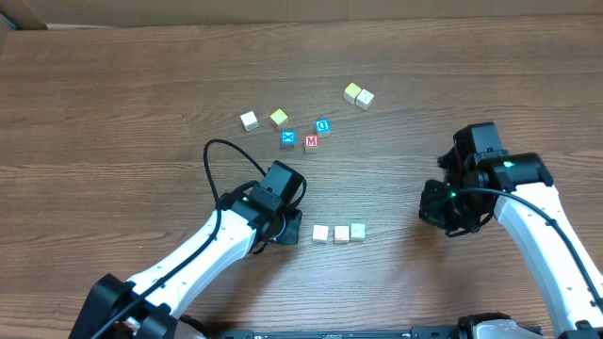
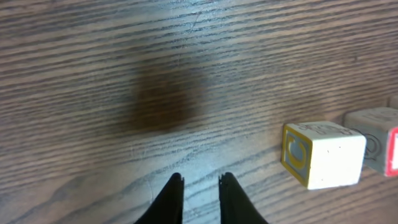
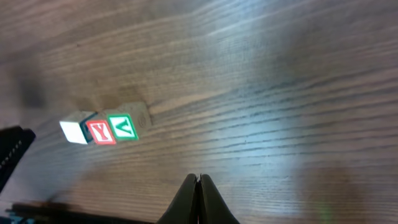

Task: Flip 3 blocks
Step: 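Place the white L block in line and open the left gripper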

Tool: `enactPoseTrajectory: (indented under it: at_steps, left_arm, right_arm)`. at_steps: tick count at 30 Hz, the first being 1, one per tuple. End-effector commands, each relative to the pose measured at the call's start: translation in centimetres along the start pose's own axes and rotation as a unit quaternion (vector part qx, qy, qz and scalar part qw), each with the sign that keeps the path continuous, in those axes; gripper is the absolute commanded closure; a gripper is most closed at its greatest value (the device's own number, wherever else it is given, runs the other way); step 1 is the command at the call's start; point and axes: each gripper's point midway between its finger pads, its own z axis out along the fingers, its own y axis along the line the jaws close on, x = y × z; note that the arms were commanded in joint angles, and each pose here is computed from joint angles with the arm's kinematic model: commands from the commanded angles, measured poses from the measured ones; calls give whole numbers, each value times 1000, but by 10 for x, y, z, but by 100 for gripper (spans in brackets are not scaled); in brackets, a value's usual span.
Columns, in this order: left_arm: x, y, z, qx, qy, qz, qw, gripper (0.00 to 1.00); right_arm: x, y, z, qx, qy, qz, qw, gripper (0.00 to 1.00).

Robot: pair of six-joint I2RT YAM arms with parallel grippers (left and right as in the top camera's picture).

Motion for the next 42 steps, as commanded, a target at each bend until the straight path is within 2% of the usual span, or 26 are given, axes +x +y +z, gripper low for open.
enactPoseTrajectory:
  at_steps: [1,12,17,42]
  left_arm:
    - [7,0,14,5,24,10,1000,89]
    - [19,-10,41,33,70,7,997,95]
    - [21,-16,41,49,76,9,996,96]
    - [15,-43,39,109,65,22,992,96]
  right_arm:
    - [11,2,10,-7,18,-12,1000,96]
    - [28,40,27,-10,22,-61,998,96]
    - [25,36,28,13,9,-40,999,96]
    - [21,39,28,7,1,-43,999,96]
